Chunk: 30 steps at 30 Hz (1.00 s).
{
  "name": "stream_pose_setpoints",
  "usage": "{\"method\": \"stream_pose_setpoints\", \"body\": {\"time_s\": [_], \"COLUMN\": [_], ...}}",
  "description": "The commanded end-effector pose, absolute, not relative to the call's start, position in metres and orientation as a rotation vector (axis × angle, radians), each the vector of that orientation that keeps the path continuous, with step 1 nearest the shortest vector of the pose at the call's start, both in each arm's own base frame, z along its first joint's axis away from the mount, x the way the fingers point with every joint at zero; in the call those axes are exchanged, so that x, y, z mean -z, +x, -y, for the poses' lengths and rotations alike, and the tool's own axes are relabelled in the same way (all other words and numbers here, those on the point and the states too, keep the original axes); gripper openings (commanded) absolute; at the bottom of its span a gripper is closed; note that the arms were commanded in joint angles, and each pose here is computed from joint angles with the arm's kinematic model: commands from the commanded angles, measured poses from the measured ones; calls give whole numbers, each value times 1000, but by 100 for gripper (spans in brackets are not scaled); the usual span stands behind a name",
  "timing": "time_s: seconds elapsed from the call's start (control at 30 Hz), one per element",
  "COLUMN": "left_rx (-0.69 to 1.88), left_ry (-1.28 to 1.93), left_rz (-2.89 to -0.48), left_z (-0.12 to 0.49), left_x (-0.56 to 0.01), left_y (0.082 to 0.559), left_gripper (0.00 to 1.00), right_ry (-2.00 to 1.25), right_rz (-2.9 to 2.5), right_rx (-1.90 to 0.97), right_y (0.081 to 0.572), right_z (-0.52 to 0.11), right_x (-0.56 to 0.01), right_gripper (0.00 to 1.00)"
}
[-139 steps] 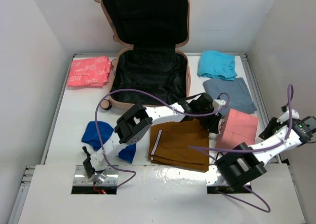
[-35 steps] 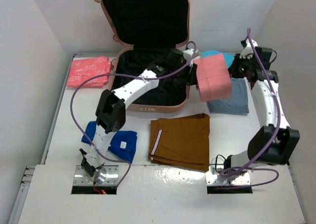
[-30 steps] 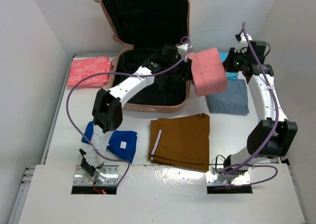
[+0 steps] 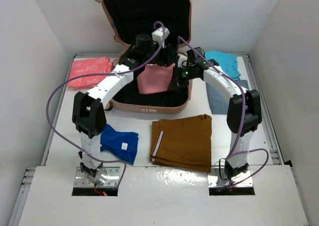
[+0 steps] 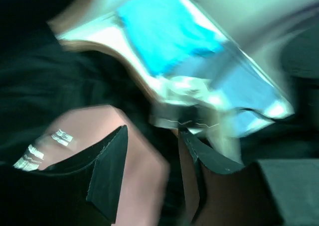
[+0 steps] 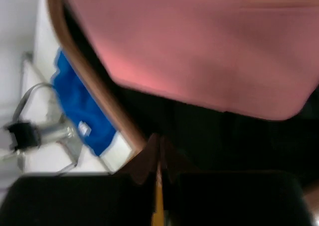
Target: Pack the luggage
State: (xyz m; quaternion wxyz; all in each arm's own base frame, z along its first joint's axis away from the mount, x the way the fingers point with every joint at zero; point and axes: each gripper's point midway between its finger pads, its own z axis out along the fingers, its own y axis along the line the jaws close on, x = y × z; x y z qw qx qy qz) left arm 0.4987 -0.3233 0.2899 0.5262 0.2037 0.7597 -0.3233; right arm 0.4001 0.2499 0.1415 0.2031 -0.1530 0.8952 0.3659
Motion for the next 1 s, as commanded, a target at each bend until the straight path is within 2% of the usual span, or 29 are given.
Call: {"method": "stream_pose_setpoints", "body": {"time_s": [0.0, 0.13, 0.2, 0.27, 0.37, 0.4, 0.5, 0.53, 0.6, 0.63, 0.77, 0.8, 0.83, 0.97], "left_rx": [959, 977, 936, 904, 785, 711, 576, 524, 539, 525, 476, 461, 437, 419], "left_ry": [600, 612, 576, 545, 520, 481, 398, 349, 252, 196, 98, 86, 63, -33], "left_rz": [-1765, -1869, -1830, -1772, -1701, -1717, -1728, -1745, -1793, -1800, -1838, -1837, -1867, -1932], "left_z": [358, 357, 347, 339, 313, 298, 258, 242, 225, 204, 170, 167, 157, 130], "left_x": [-302, -262, -269, -288, -322, -323, -333, -331, -322, -320, -300, -300, -288, -261], "left_y": [454, 446, 453, 458, 481, 492, 524, 536, 556, 569, 588, 589, 588, 584], "left_gripper": [50, 50, 52, 58, 67, 68, 73, 73, 78, 78, 81, 81, 81, 81], "right_ry": [-522, -485, -485, -461, -457, -481, -514, -514, -516, -519, -460, -428, -373, -236], "right_rz": [-2331, -2350, -2337, -2316, -2300, -2292, -2278, -2251, -2245, -2225, -2201, -2140, -2163, -1982], "right_rx": [-1156, -1109, -1092, -1056, -1011, -1002, -997, -969, -931, -928, -934, -885, -871, -713], "right_y": [404, 411, 412, 416, 415, 413, 407, 410, 411, 412, 436, 457, 471, 538], "right_z": [-272, -258, -253, -240, -230, -232, -242, -244, -249, -254, -263, -260, -256, -238], "right_x": [-183, -178, -182, -187, -194, -194, -197, -201, -193, -195, -191, -210, -195, -212], "right_gripper": [2, 2, 8, 12, 26, 35, 47, 56, 64, 76, 78, 78, 78, 70]}}
